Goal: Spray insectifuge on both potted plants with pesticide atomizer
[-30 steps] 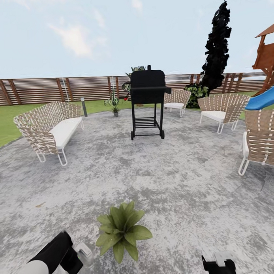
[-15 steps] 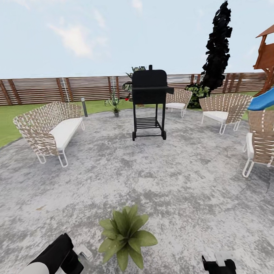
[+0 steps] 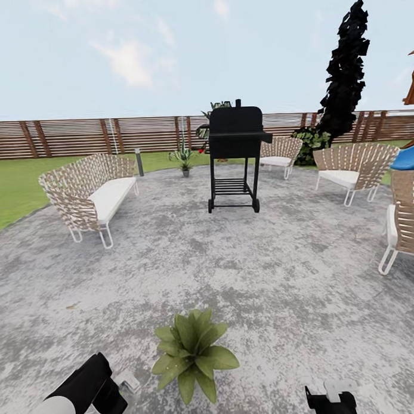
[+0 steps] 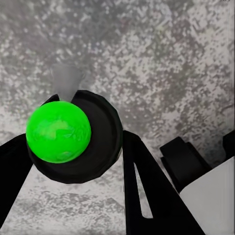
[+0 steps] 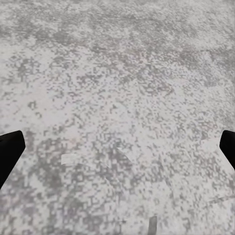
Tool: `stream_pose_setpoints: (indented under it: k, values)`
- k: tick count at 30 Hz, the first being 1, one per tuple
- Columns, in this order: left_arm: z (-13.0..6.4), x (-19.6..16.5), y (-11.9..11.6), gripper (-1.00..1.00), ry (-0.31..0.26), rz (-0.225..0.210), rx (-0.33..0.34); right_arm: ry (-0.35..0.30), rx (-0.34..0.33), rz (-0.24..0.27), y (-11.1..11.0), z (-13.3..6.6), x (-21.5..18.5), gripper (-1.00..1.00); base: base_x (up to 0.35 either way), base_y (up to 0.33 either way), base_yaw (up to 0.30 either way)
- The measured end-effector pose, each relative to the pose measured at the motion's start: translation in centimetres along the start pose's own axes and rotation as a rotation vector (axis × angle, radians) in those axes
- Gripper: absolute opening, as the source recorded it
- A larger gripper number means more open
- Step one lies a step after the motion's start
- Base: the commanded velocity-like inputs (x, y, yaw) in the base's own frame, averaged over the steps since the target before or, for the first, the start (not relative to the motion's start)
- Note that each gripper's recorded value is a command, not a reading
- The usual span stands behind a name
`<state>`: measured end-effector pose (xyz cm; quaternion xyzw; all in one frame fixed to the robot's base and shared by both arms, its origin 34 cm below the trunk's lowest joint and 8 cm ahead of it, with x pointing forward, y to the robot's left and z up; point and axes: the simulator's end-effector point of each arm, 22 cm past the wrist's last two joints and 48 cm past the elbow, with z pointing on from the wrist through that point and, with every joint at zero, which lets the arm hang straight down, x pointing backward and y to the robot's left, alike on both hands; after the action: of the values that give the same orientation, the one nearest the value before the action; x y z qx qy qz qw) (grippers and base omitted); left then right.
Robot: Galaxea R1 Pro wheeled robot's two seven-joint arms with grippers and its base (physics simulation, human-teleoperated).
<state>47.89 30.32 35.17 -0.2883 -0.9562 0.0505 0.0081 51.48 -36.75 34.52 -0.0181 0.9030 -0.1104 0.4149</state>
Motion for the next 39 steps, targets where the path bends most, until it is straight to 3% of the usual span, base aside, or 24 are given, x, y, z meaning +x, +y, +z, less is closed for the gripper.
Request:
stream_pose_setpoints:
  k: [4, 7, 13, 19, 31, 39]
  values:
    - [1.0, 1.7, -0.9, -1.00, 0.040, -0.008, 0.023, 0.000, 0.000, 0.000, 0.0, 0.0, 0.0, 1.00, 0.000, 0.000, 0.014]
    - [1.3, 2.2, -0.5, -1.00, 0.052, -0.010, 0.004, 0.000, 0.000, 0.000, 0.0, 0.0, 0.0, 1.00, 0.000, 0.000, 0.128]
    - [1.2, 1.8, 0.1, -1.00, 0.044, -0.010, -0.023, 0.003, 0.000, -0.001, 0.0, 0.0, 0.2, 1.00, 0.000, 0.000, 0.174]
    - [1.5, 0.3, 0.6, -1.00, 0.026, 0.000, -0.114, 0.004, 0.000, -0.001, 0.0, 0.0, 0.2, 1.00, 0.000, 0.000, 0.011]
    - [1.6, 0.0, 0.5, -1.00, 0.021, -0.004, -0.120, 0.004, 0.003, -0.001, -0.2, 0.1, 0.2, 1.00, 0.019, -0.131, 0.074]
    - [1.9, 0.9, 1.1, -1.00, 0.020, -0.051, -0.118, 0.011, 0.002, -0.003, -0.2, 0.1, 0.5, 1.00, -0.220, -0.201, 0.249]
